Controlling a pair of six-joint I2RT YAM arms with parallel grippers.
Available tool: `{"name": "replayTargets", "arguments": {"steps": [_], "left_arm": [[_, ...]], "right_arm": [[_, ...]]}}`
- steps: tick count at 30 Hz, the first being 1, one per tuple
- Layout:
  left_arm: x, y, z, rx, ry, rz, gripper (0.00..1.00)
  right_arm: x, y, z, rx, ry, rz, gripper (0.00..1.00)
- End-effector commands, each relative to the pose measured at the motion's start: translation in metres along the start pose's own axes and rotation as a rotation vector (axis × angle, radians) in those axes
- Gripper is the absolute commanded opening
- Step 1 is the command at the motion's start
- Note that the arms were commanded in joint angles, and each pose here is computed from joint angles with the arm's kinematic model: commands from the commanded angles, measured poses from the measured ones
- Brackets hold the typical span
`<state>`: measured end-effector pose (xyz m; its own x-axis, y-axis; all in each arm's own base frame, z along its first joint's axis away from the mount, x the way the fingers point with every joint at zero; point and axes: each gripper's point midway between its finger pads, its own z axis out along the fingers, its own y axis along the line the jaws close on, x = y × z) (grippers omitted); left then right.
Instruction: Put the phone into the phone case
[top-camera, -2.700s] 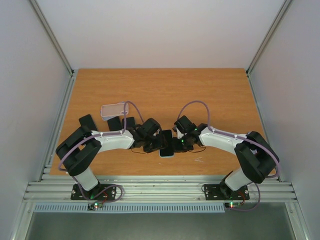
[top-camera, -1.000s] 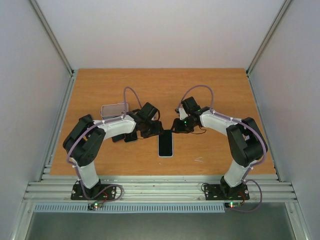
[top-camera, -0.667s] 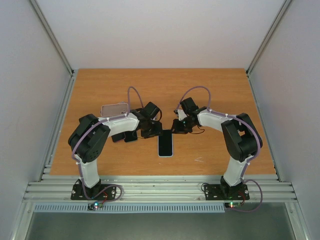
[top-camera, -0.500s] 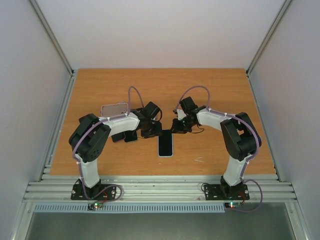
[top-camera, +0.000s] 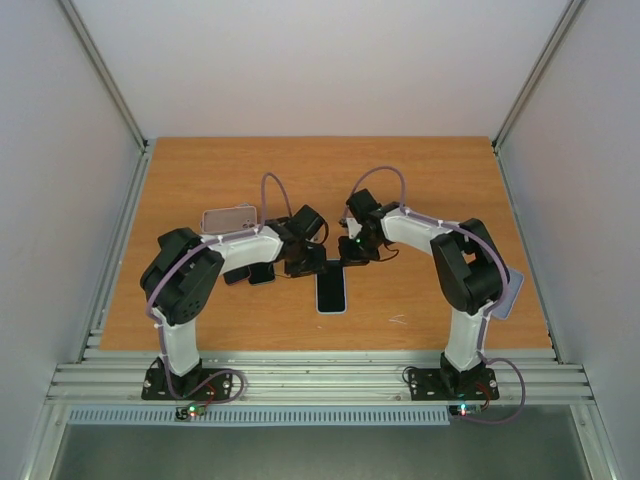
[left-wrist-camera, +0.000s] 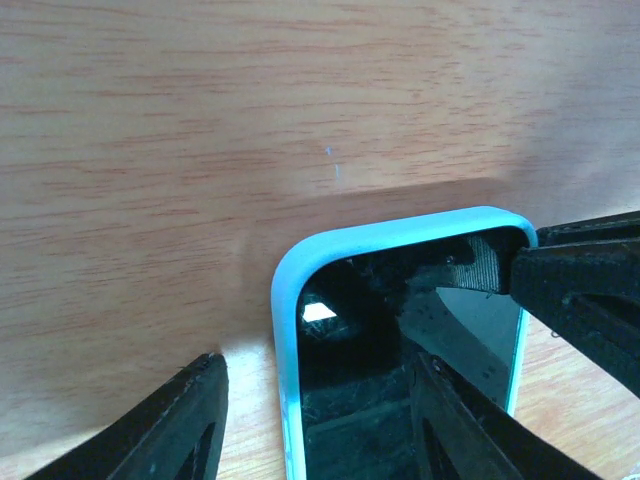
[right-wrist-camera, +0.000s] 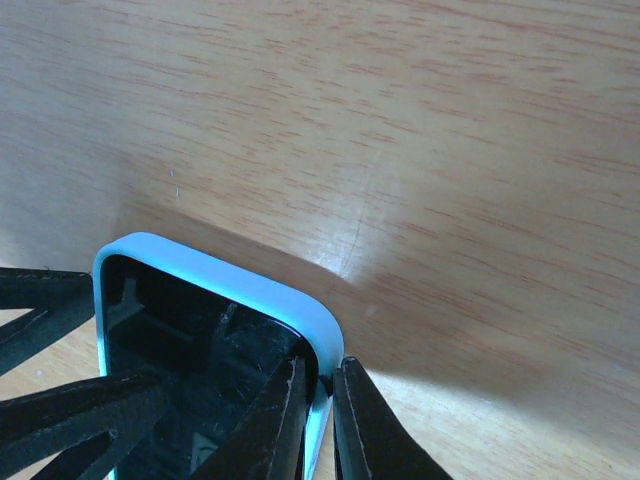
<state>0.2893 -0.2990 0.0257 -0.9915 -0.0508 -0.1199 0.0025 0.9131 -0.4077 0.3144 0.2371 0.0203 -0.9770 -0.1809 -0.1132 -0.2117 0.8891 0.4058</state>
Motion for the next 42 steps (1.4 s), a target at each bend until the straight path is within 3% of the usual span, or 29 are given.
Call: {"name": "replayTargets", "arguments": {"steps": [1,8,12,15,24,29,34,42], "left_arm": [[0.011,0.013,0.015,-0.078,0.036,0.016,0.52],[0.013,0.021,0.012,-0.087,-0.003,-0.014,0.52],[0.009,0.020,-0.003,-0.062,-0.062,-0.048,0.53],[0.004,0.022,-0.019,-0.036,-0.111,-0.075,0.57],[0.002,0.032,-0.069,0.020,-0.253,-0.109,0.70],[0.009,0.044,-0.095,0.007,-0.320,-0.100,0.83],[0.010,0.064,-0.128,-0.057,-0.430,-0.077,0.87],[0.017,0.091,-0.168,-0.132,-0.558,-0.052,0.99]], "right_arm": [[0.046,-0.079,0.035,0.378,0.164,0.039,0.10],[0.041,-0.092,0.030,0.574,0.156,-0.032,0.12],[0.033,-0.077,0.023,0.554,0.111,-0.064,0.15],[0.021,-0.048,0.001,0.509,0.006,-0.123,0.21],[0.011,0.028,-0.063,0.316,-0.208,-0.130,0.49],[0.026,0.049,-0.055,0.291,-0.219,-0.118,0.70],[0.036,0.060,-0.040,0.300,-0.238,-0.078,0.97],[0.040,0.058,-0.015,0.346,-0.253,-0.021,0.98]]}}
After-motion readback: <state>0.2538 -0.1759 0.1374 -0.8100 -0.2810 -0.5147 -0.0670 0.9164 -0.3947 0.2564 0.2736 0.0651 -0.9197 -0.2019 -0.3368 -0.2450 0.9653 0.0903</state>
